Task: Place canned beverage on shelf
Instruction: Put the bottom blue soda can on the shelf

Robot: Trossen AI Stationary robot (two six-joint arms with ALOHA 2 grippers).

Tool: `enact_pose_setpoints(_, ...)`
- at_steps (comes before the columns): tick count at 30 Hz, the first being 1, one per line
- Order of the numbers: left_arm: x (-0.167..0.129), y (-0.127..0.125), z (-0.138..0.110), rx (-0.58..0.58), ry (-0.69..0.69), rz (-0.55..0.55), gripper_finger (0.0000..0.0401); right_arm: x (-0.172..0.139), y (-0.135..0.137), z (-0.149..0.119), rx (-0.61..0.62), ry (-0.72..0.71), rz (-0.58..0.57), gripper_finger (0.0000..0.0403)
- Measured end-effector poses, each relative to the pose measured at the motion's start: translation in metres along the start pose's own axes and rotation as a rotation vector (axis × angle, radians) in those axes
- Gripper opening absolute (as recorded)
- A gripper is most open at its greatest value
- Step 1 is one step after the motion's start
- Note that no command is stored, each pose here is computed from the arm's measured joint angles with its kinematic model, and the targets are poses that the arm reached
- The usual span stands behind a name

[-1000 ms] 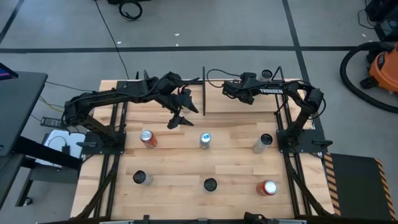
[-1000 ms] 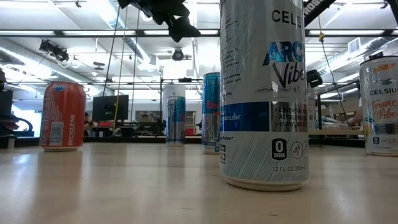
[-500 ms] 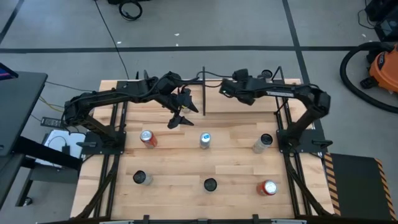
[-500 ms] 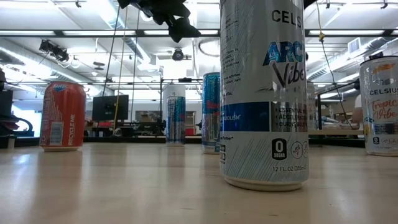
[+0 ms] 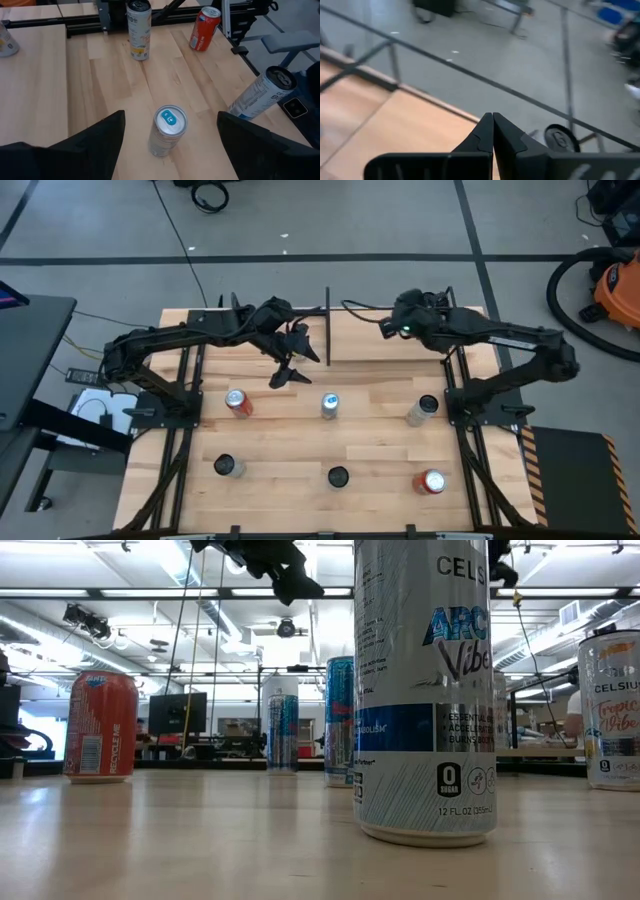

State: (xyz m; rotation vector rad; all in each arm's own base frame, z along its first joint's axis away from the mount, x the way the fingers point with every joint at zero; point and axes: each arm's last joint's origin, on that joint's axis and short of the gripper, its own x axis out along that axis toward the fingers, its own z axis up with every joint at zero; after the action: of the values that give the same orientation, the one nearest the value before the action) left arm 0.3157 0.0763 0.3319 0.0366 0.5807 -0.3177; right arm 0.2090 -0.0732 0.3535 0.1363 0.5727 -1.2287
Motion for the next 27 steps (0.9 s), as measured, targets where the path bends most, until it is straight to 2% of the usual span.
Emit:
enact_pose_setpoints(13, 0.009, -0.017, 0.004, 0.015, 0.012, -0.038, 0.0318, -0.045, -0.018, -0.004, -0.044, -0.008, 0.305, 0.0009)
enact_pose_setpoints(18, 0.017, -0.019, 0.003, -0.045, 0.066, 0.093, 0.0318, -0.057, -0.027, -0.01, -0.079, -0.004, 0.347, 0.0009)
enact_pose_setpoints(23, 0.036, -0.012, -0.007, -0.137, 0.125, 0.1, 0.0318, -0.064, -0.039, -0.016, -0.121, 0.014, 0.354, 0.0009)
enact_pose_setpoints(27, 0.052, -0.006, -0.01, -0.18, 0.12, 0.118, 0.0318, -0.068, -0.044, -0.018, -0.129, 0.013, 0.362, 0.0009)
